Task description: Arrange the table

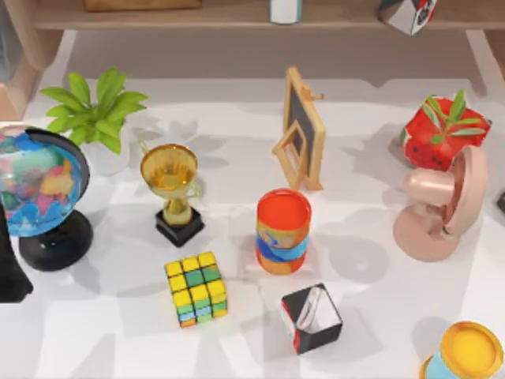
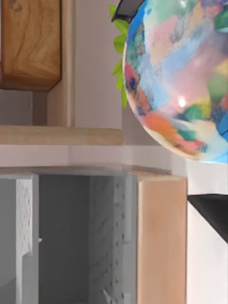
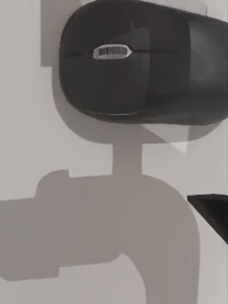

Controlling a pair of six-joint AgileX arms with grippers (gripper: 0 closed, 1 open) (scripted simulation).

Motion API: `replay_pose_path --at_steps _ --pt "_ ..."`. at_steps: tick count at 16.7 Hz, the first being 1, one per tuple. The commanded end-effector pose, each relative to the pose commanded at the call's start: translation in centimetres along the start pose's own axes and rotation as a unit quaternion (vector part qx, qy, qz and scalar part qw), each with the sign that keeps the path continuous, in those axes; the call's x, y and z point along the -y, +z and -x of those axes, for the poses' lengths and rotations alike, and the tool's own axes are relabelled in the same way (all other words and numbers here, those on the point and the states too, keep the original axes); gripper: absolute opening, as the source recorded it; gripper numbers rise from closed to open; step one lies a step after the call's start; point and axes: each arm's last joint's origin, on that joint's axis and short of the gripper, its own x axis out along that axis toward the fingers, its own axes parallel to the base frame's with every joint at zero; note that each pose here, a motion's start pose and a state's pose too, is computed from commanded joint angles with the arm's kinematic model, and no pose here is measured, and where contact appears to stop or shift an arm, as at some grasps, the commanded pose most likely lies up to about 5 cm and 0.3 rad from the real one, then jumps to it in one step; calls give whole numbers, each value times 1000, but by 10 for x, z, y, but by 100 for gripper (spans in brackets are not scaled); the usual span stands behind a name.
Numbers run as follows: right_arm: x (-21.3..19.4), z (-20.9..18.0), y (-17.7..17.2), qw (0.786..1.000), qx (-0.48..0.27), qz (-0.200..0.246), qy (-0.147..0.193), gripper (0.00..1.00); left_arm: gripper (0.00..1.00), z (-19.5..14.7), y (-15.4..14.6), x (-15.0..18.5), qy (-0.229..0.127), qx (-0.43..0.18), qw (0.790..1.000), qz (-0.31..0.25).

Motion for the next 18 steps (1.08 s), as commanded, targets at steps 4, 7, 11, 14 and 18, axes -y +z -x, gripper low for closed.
replay_pose_path --at_steps 4,7,11,14,18 --pt "-1 -4 -2 1000 3 1 0 100 100 0 0 0 0 0 1000 0" --pt "-2 -12 -2 1000 2 1 0 100 100 0 0 0 0 0 1000 0" --pt "-3 -26 1 1000 2 0 -1 100 100 0 0 0 0 0 1000 0" --pt "-3 -26 1 1000 1 0 0 100 100 0 0 0 0 0 1000 0" --pt "-3 -26 1 1000 1 0 0 77 100 0 0 0 0 0 1000 0"
